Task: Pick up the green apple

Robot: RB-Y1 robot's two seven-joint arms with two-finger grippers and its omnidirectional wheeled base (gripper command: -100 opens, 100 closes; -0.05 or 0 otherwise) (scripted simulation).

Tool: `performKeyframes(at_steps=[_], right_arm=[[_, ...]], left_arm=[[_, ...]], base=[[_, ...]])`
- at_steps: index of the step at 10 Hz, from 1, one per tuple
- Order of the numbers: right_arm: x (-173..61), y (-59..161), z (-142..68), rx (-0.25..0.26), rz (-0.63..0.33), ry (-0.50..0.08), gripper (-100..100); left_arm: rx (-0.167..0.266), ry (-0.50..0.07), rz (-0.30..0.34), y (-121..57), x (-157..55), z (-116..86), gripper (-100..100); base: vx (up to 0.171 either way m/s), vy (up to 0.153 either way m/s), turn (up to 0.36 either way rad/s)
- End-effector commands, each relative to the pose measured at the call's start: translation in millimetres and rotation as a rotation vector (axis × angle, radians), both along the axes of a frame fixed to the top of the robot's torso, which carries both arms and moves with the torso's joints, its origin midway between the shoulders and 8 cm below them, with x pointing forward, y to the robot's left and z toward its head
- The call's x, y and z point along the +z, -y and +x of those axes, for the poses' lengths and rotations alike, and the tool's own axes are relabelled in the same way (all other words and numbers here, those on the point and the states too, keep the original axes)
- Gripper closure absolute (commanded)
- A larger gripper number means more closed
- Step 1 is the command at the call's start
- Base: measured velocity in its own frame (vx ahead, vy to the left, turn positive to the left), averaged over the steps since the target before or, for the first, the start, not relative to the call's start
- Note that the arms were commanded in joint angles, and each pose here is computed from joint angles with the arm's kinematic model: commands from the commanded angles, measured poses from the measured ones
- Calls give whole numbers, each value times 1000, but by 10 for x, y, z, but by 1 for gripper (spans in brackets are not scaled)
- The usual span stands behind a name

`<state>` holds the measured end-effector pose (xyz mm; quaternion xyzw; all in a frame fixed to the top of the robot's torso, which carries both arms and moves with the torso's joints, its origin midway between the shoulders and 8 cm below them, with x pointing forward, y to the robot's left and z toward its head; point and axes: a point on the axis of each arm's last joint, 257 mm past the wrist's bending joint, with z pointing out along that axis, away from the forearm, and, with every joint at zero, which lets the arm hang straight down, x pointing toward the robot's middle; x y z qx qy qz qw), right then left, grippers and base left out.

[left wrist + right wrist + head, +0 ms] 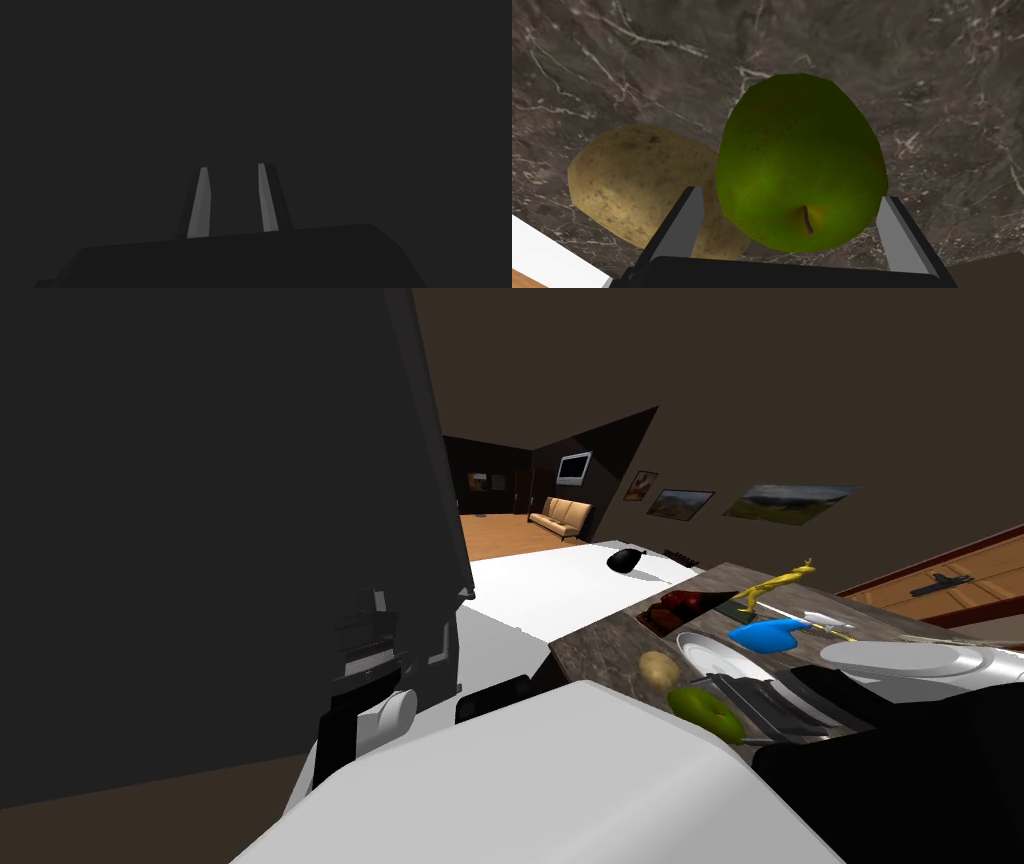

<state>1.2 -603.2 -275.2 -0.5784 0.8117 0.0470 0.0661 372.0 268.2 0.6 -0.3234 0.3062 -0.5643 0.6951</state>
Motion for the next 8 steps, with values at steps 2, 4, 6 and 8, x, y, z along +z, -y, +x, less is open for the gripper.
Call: performKeyframes(at_steps=[2, 4, 6, 8], right_arm=[[-21, -60, 17, 1, 12, 0, -100], [-21, -60, 17, 1, 12, 0, -100], [-21, -60, 17, 1, 12, 0, -100], [-21, -60, 17, 1, 12, 0, -100]], left_arm=[[0, 0, 0, 0, 0, 0, 0], [-1, -2, 0, 3, -6, 2, 0], [-1, -2, 0, 5, -9, 2, 0], [-1, -2, 0, 5, -9, 2, 0]], base=[[4, 3, -11], [4, 4, -14], [-2, -2, 7], [0, 0, -1]])
